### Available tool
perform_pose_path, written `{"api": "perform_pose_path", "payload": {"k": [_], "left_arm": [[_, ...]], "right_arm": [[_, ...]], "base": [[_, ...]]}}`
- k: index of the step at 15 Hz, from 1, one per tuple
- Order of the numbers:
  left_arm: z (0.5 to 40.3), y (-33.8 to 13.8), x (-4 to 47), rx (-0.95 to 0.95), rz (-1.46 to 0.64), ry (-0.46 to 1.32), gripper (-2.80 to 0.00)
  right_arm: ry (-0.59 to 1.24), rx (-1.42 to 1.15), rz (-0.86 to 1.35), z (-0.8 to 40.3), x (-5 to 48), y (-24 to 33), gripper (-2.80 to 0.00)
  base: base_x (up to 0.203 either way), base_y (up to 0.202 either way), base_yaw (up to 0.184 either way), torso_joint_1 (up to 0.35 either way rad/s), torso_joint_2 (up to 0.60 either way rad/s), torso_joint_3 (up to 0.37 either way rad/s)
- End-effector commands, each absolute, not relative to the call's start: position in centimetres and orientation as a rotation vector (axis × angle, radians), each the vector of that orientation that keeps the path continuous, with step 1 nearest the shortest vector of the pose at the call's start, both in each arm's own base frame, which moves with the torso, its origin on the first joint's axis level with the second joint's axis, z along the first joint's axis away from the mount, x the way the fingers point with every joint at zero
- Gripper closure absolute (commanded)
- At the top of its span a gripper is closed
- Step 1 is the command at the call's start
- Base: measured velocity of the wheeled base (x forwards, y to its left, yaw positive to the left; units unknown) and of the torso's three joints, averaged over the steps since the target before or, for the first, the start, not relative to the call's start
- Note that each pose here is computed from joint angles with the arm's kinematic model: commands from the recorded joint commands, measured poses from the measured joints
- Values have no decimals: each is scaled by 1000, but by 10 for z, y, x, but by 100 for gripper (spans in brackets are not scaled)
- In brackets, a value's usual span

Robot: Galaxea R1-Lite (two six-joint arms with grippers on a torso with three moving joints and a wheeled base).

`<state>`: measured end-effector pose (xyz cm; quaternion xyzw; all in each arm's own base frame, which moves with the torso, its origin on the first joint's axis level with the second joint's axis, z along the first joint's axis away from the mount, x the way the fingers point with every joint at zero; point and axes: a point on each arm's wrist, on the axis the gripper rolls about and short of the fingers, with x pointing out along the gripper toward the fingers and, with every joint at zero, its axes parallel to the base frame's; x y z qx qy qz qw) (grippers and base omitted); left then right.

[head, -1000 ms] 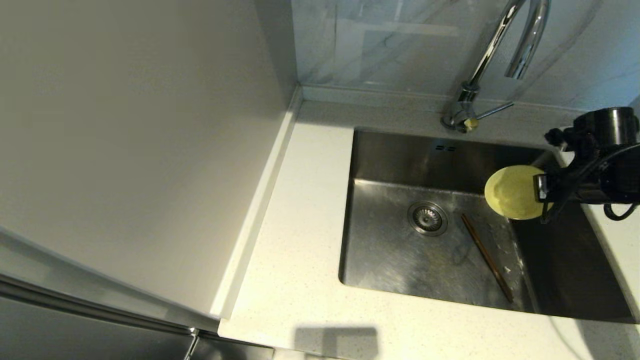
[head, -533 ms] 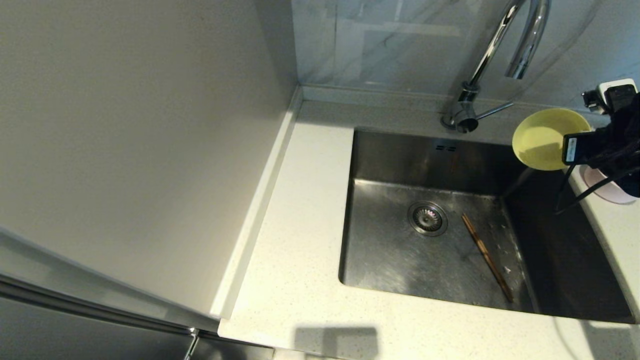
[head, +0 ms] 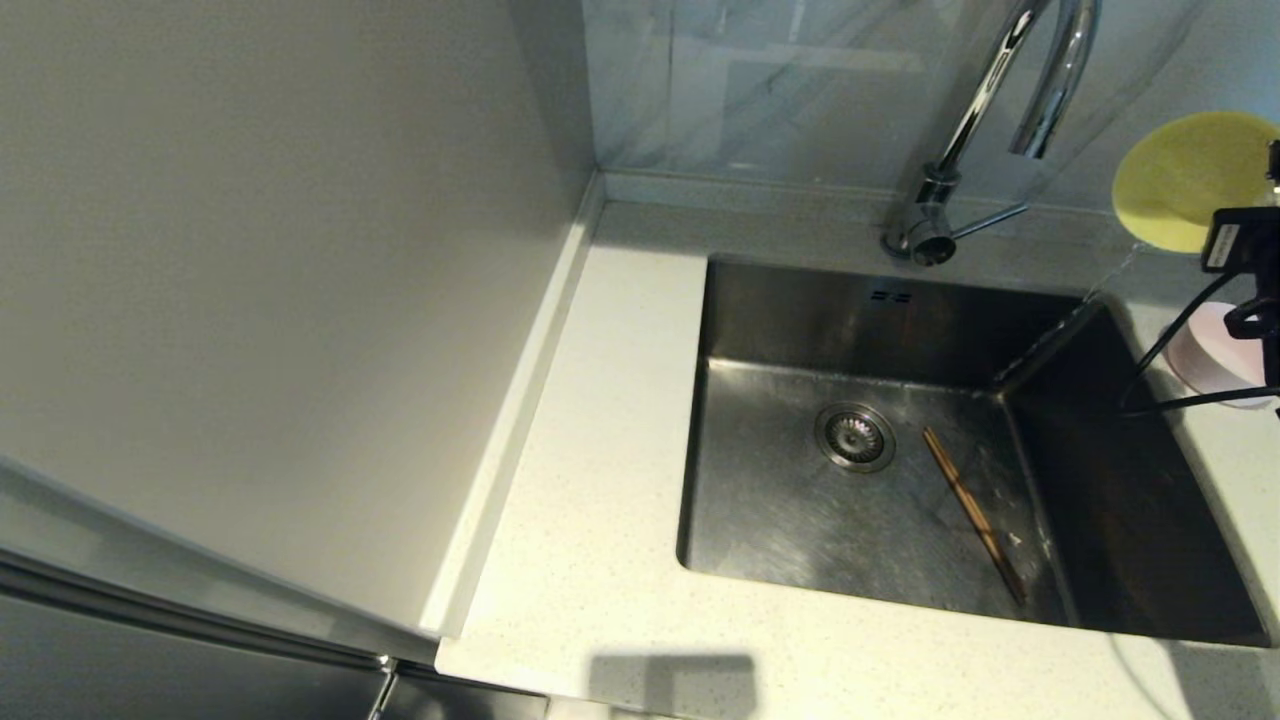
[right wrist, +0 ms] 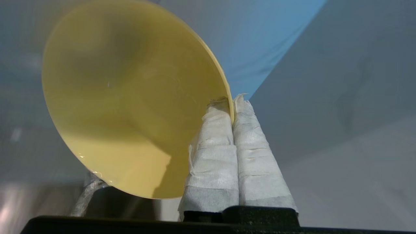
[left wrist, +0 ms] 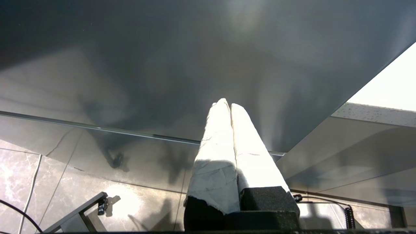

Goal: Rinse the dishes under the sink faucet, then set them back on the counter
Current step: Put a bowl back to the table from the sink

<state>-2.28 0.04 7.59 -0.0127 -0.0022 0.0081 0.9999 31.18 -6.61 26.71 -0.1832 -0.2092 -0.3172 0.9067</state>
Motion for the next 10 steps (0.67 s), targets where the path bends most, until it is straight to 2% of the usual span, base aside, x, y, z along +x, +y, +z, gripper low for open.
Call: {"api": "perform_pose_path", "payload": {"k": [1, 7, 10], "left_arm": [[76, 0, -23, -26, 17, -8, 0], [76, 0, -23, -26, 17, -8, 0], [76, 0, -23, -26, 17, -8, 0]], "right_arm": [[-473, -376, -671, 262, 310, -67, 0], [-469, -378, -666, 255, 307, -66, 0], [-571, -368, -688, 280, 311, -68, 0]], "base": [[0, 0, 0, 0, 0, 0], [0, 0, 0, 0, 0, 0], [0, 0, 0, 0, 0, 0]]}}
